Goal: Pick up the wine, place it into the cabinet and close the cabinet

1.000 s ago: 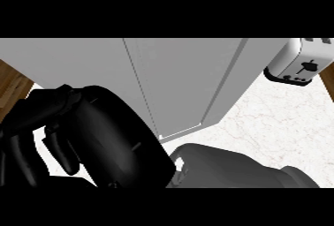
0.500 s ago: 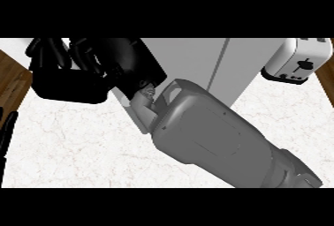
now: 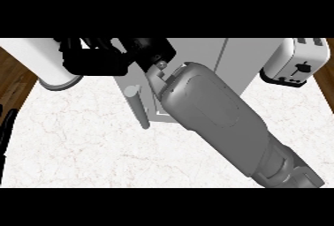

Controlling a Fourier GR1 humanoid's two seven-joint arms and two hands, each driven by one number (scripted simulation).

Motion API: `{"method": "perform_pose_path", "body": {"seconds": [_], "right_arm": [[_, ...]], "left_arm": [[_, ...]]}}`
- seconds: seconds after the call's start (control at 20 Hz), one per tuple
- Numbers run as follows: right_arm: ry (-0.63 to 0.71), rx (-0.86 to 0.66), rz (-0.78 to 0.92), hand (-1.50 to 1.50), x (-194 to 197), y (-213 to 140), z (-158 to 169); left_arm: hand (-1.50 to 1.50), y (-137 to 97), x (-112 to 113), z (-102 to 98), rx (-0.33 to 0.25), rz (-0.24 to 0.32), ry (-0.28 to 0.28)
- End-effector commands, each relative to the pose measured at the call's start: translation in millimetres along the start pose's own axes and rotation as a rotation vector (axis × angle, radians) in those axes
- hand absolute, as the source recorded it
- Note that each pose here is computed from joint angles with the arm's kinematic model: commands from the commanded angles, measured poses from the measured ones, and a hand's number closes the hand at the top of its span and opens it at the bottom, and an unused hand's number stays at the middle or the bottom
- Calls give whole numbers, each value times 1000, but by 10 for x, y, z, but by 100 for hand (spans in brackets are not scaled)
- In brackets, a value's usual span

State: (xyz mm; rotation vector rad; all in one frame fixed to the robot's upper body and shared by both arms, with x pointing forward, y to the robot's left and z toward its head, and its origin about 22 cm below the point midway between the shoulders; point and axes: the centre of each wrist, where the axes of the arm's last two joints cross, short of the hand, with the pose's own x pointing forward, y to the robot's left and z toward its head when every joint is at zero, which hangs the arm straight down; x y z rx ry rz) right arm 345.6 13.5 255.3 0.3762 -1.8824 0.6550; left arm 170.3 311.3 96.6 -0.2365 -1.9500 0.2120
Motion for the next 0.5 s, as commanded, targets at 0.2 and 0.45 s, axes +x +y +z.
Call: {"method": "perform_pose_path", "body": {"seconds": [0.2,0.45], "right_arm": [[73,-148,136,150,-498,-682,25],[75,-151,123,150,-387,-621,-77]], "left_arm": [[-150,0,-18,-39,-3,-12,2],[-150,5,-16,-140,-8,-9,2]]}}
